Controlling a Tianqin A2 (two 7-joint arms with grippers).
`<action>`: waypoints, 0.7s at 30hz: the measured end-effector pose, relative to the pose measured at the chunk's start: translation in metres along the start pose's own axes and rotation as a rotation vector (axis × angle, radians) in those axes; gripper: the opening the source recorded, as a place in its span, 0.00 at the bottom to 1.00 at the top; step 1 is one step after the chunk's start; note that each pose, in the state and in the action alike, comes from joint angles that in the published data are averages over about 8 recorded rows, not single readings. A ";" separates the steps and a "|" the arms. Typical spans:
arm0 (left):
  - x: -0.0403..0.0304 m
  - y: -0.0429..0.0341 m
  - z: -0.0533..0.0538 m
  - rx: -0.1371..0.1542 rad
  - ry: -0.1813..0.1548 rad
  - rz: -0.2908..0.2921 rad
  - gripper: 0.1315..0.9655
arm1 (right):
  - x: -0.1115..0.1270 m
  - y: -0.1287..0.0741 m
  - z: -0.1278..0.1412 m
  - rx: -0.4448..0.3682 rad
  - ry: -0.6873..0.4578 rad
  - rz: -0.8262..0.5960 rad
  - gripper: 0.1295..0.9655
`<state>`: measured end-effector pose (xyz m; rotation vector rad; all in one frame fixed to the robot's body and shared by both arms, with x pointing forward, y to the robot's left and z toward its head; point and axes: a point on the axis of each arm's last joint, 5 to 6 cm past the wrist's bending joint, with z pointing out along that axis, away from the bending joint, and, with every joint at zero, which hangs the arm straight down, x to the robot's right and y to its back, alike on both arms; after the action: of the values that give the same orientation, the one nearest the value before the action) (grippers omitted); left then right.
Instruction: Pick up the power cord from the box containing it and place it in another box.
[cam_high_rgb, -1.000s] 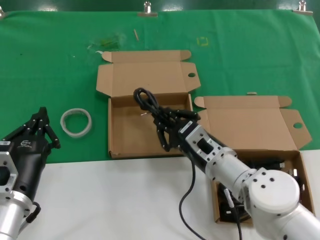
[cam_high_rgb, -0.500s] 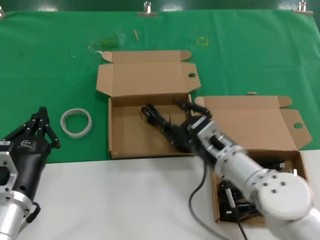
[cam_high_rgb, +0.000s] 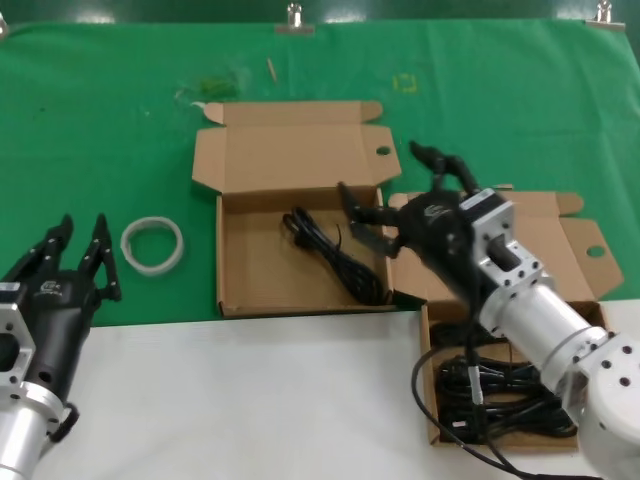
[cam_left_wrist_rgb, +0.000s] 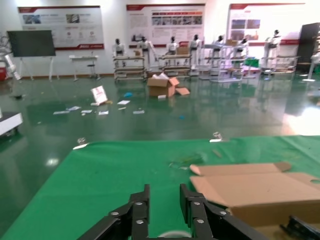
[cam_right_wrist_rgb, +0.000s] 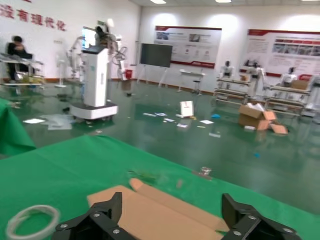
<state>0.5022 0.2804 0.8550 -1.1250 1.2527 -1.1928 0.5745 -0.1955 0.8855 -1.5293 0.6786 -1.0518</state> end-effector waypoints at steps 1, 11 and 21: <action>0.0000 0.0000 0.000 0.000 0.000 0.000 0.12 | 0.000 0.000 -0.001 0.000 0.005 0.003 0.51; 0.0000 0.0000 0.000 0.000 0.000 0.000 0.31 | 0.004 0.004 -0.010 0.003 0.058 0.039 0.77; 0.0000 0.0000 0.000 0.000 0.000 0.000 0.57 | 0.008 0.009 -0.021 0.003 0.115 0.073 0.93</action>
<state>0.5022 0.2804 0.8550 -1.1251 1.2527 -1.1928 0.5605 -0.2143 0.8790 -1.4389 0.8064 -1.0916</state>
